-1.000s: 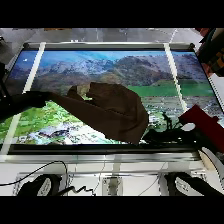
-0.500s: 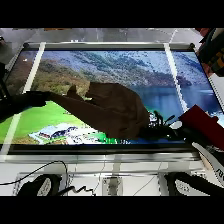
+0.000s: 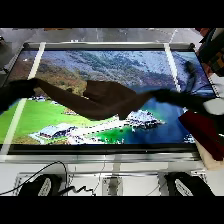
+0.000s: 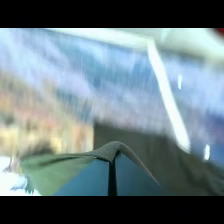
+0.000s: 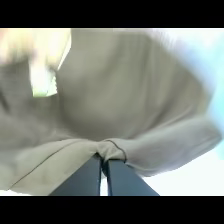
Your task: Fold the clothes and pants, and hang the long-sleeved shirts on hangers.
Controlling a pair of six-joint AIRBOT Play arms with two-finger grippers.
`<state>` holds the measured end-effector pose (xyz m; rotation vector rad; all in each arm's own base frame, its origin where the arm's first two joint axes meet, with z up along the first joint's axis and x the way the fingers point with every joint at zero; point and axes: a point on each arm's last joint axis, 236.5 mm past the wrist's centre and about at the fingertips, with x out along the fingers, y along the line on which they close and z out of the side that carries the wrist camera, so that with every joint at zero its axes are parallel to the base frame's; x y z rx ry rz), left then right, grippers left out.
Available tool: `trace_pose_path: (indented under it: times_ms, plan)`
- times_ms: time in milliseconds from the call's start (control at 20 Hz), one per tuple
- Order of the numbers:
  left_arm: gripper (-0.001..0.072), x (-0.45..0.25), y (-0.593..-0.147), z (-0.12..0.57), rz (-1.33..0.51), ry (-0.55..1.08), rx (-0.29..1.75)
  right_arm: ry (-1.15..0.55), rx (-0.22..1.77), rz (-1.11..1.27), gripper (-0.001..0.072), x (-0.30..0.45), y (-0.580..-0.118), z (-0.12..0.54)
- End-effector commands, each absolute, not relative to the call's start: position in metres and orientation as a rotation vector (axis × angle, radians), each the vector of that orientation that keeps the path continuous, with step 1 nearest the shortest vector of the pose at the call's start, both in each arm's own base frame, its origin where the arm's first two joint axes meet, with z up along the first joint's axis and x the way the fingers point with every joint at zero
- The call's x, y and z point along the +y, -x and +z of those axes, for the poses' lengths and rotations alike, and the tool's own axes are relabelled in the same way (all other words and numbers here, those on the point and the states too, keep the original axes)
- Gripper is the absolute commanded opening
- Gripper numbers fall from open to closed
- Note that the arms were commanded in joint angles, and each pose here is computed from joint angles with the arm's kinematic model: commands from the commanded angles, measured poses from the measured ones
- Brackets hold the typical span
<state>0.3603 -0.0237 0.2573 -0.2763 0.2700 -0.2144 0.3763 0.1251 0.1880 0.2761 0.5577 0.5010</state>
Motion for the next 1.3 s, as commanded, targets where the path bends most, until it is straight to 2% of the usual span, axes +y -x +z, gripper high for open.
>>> trace_pose_path:
  times_ms: [0, 350, 500, 600, 700, 850, 950, 1100, 1250]
  plan:
    - [0.0014, -0.020, -0.334, 0.327, -0.192, 0.396, 0.039, -0.155, 0.230, 0.454, 0.0012, 0.102, -0.341, 0.323]
    - [0.0014, -0.021, -0.214, 0.444, -0.172, 0.363, -0.419, 0.063, -0.235, 0.343, 0.0012, 0.080, -0.220, 0.489]
    - [0.0014, -0.011, -0.165, 0.477, -0.125, 0.346, -0.599, 0.084, -0.348, 0.338, 0.0012, 0.081, -0.181, 0.526]
    - [0.0013, -0.006, -0.157, 0.484, -0.108, 0.350, -0.638, 0.071, -0.379, 0.331, 0.0012, 0.079, -0.177, 0.536]
    - [0.0012, -0.005, -0.180, 0.473, -0.111, 0.358, -0.576, 0.018, -0.342, 0.322, 0.0011, 0.074, -0.201, 0.531]
    - [0.0012, -0.015, -0.258, 0.415, -0.166, 0.414, -0.292, -0.048, -0.109, 0.318, 0.0011, 0.071, -0.282, 0.477]
    - [0.0012, -0.024, -0.317, 0.347, -0.204, 0.431, -0.021, -0.080, 0.171, 0.343, 0.0011, 0.076, -0.354, 0.397]
    - [0.0013, -0.019, -0.388, 0.210, -0.194, 0.421, 0.412, -0.121, 0.576, 0.376, 0.0012, 0.081, -0.430, 0.260]
    - [0.0014, 0.001, -0.438, 0.094, -0.131, 0.453, 0.655, -0.183, 0.793, 0.351, 0.0012, 0.077, -0.490, 0.147]
